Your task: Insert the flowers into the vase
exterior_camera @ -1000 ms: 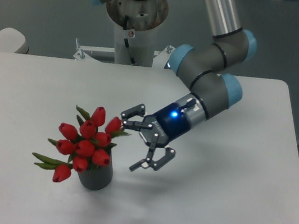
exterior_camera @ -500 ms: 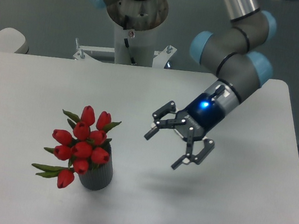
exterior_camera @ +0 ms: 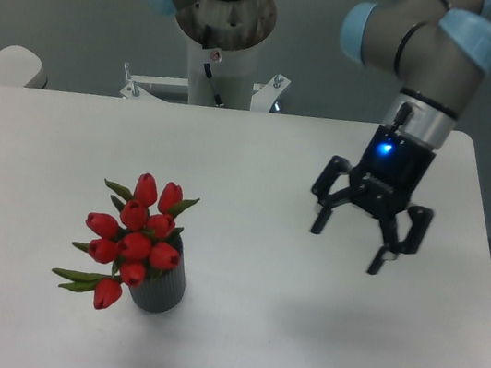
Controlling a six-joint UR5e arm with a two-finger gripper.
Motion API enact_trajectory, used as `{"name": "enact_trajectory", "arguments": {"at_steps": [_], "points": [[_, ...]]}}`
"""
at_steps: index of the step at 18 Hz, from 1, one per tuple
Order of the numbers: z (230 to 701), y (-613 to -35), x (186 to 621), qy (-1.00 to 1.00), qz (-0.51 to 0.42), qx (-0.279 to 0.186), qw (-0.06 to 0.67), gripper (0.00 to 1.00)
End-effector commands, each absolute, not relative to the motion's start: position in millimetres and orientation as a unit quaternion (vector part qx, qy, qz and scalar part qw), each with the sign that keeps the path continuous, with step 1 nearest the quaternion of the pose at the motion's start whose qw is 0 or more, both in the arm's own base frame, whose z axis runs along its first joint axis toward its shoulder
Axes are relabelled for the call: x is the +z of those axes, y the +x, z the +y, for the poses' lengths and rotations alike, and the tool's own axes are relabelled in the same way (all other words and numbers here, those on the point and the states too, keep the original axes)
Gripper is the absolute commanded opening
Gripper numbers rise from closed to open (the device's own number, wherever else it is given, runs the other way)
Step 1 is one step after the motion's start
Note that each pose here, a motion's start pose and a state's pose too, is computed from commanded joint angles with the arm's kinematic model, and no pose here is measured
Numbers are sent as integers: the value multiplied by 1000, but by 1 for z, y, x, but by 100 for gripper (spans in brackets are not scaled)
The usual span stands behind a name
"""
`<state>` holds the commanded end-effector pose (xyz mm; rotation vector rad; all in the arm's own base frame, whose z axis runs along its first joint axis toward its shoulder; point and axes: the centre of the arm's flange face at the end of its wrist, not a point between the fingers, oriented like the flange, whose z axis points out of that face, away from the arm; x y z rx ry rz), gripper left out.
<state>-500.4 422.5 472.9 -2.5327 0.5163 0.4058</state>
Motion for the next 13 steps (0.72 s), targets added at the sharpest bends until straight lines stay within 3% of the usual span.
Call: {"name": "enact_trajectory", "arguments": {"at_steps": [9,13], "points": [[410,-530,503,-938,275,184,108,100],[398,-547,499,-925,319,187,87,100]]}}
